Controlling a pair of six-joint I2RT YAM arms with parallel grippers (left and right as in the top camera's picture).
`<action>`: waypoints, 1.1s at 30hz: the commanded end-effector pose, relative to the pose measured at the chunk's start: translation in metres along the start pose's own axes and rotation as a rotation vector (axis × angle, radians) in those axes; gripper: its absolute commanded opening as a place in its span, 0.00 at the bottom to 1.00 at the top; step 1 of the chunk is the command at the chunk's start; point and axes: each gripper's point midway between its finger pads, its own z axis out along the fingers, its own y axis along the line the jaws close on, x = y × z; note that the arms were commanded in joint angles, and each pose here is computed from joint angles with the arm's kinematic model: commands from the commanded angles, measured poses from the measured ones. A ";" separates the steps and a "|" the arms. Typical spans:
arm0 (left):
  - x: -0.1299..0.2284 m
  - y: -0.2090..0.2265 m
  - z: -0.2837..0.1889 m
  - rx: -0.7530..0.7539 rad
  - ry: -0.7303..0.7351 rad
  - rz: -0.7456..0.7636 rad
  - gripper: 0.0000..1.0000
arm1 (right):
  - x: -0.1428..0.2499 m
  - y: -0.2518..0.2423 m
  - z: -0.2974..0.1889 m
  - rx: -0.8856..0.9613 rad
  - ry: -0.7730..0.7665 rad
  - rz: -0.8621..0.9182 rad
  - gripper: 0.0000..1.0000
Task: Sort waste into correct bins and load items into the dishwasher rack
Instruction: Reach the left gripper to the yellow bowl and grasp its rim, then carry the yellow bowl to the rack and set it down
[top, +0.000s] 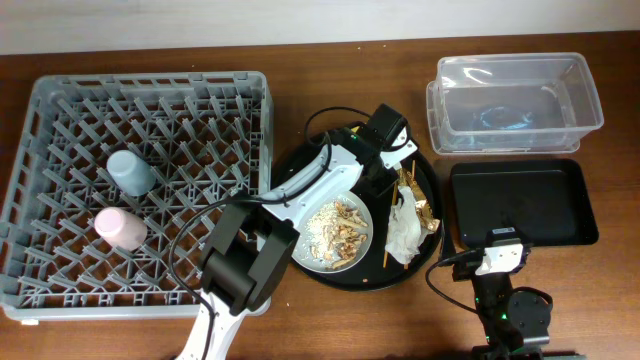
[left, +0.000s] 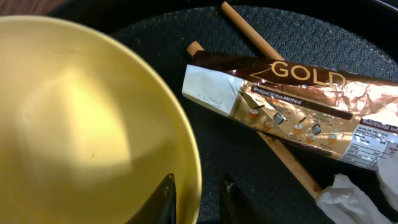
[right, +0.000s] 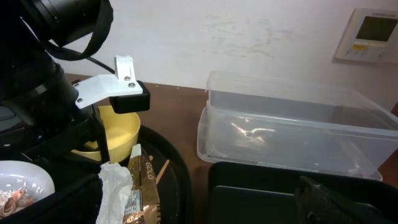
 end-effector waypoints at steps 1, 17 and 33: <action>-0.002 -0.001 0.005 0.018 -0.005 -0.006 0.01 | 0.003 0.000 0.000 0.002 0.005 -0.004 0.99; -0.004 0.221 -0.269 -0.116 -0.480 -0.920 0.01 | 0.003 0.000 0.000 0.002 0.005 -0.004 0.99; 0.181 0.362 -0.244 0.660 -0.687 -1.324 0.01 | 0.002 0.000 0.000 0.002 0.004 -0.004 0.99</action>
